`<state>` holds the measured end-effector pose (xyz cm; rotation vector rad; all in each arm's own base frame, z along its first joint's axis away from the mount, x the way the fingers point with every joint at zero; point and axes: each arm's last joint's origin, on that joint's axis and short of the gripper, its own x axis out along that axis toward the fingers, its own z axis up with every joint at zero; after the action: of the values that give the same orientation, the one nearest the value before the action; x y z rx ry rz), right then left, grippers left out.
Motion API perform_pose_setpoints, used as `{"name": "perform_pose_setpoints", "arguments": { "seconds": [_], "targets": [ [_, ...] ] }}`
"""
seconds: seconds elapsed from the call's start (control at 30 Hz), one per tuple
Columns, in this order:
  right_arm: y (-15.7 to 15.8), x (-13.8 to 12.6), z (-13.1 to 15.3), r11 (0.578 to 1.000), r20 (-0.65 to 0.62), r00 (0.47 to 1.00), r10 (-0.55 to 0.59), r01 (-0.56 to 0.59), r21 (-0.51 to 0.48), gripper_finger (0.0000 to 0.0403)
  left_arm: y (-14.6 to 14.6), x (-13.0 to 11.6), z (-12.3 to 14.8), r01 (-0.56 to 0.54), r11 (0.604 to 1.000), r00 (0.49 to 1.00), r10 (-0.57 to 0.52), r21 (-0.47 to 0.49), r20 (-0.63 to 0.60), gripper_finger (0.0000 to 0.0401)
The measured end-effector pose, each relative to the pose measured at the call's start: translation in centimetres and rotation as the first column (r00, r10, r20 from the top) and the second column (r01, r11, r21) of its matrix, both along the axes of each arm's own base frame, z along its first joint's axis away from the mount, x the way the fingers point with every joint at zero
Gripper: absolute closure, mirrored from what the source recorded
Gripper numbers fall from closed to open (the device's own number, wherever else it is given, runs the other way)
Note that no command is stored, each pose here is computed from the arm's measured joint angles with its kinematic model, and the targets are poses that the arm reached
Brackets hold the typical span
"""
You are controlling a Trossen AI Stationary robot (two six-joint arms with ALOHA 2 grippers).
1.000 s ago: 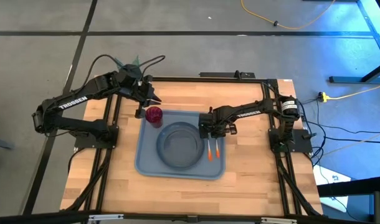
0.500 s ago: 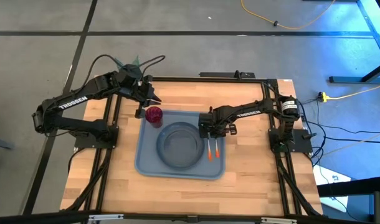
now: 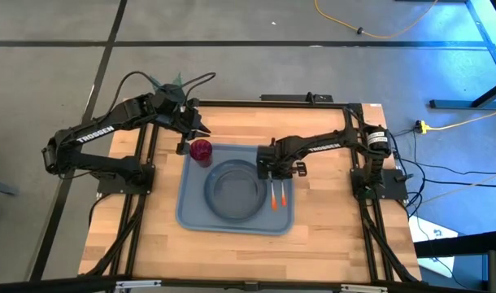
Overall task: Pick and place plate/cup/fork/spoon on tray
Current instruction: Adjust the blue tray
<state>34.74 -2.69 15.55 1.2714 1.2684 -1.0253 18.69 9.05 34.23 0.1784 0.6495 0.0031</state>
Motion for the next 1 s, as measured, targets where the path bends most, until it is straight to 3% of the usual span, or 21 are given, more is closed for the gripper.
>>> {"name": "perform_pose_setpoints", "arguments": {
  "seconds": [0.13, 0.27, 0.47, 0.6, 0.8, 1.0],
  "targets": [
    [0.1, 0.5, 1.3, 0.998, 0.012, 0.998, 0.057, -0.057, 0.026, 0.0357, 0.0, 0.0, 0.0, 0.0, 1.0, 1.0, 0.0, 0.0, -0.001, 0.0354],
    [0.6, 1.3, 3.6, 0.991, 0.03, 0.99, 0.136, -0.136, -0.011, 0.0357, 0.0, 0.0, 0.0, 0.0, 1.0, 1.0, 0.0, 0.0, -0.001, 0.0354],
    [1.8, 2.2, 8.3, 0.94, -0.003, 0.952, 0.306, -0.302, -0.161, 0.0369, -0.3, -0.6, 0.5, -0.02, 0.999, 1.0, 0.019, 0.025, 0.016, 0.0354],
    [3.0, 2.1, 11.7, 0.892, -0.058, 0.937, 0.344, -0.345, -0.291, 0.0396, -0.8, -1.9, 1.0, -0.058, 0.998, 0.998, 0.058, 0.02, 0.022, 0.0363],
    [4.9, 1.3, 15.4, 0.827, -0.114, 0.906, 0.408, -0.42, -0.374, 0.0399, -2.3, -4.6, 0.9, -0.167, 0.981, 0.985, 0.16, -0.102, -0.071, 0.0398],
    [7.9, 0.8, 15.8, 0.779, -0.112, 0.852, 0.511, -0.515, -0.359, 0.04, -4.1, -7.1, -0.2, -0.28, 0.925, 0.942, 0.212, -0.256, -0.262, 0.04]
  ]
}}
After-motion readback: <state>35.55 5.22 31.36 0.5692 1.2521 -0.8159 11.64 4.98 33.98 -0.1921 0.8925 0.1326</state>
